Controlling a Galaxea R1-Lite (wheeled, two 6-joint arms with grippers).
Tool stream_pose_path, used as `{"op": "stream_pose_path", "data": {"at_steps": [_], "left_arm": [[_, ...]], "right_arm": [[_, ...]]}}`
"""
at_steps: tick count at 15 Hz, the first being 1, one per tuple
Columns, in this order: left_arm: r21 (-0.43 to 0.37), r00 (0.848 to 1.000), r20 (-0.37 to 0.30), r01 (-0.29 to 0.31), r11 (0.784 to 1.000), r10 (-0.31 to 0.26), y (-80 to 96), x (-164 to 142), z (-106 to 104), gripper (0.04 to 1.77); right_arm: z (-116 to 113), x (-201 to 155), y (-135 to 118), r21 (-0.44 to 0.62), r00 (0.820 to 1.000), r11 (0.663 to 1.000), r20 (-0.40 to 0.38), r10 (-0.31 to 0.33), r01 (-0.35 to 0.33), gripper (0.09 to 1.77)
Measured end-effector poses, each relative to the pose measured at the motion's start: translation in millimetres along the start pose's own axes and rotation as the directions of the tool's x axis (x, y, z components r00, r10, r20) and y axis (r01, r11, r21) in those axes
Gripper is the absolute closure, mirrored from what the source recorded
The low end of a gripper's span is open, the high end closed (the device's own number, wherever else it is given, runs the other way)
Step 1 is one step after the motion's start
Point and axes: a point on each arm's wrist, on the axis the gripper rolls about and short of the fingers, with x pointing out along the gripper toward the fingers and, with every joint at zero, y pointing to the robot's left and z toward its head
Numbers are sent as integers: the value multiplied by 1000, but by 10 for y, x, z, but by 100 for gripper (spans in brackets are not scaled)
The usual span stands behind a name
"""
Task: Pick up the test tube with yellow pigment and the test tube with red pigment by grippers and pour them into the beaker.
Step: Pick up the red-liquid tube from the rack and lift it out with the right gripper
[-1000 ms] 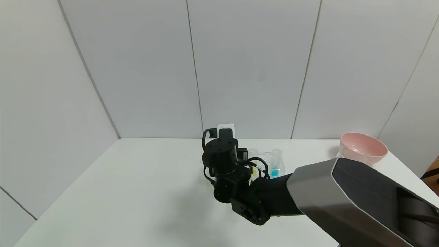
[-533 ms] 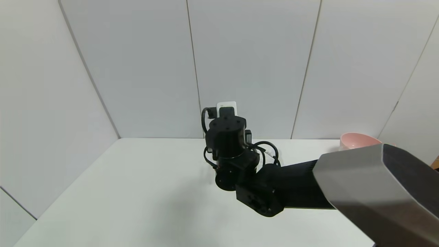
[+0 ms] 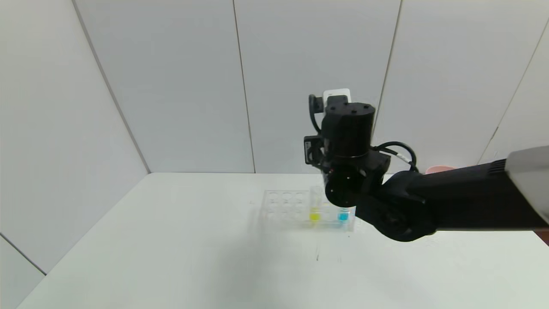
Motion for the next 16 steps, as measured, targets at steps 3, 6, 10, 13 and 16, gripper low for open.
{"op": "stream_pose_path", "data": {"at_steps": [3, 6, 10, 13, 16], "left_arm": [[0, 1000, 0, 0, 1000, 0, 0, 0, 0, 5], [0, 1000, 0, 0, 1000, 0, 0, 0, 0, 5], [0, 1000, 0, 0, 1000, 0, 0, 0, 0, 5], [0, 1000, 0, 0, 1000, 0, 0, 0, 0, 5], [0, 1000, 0, 0, 1000, 0, 0, 0, 0, 5]], "right_arm": [[38, 57, -441, -15, 999, 999, -16, -42, 42, 127], [25, 120, -928, -13, 997, 997, -24, -77, 77, 127], [-13, 92, -1454, -14, 989, 990, -40, -140, 139, 127], [-7, 49, -1587, -16, 985, 986, -46, -165, 164, 127], [30, 9, -1598, -7, 986, 987, -40, -162, 161, 127]]}}
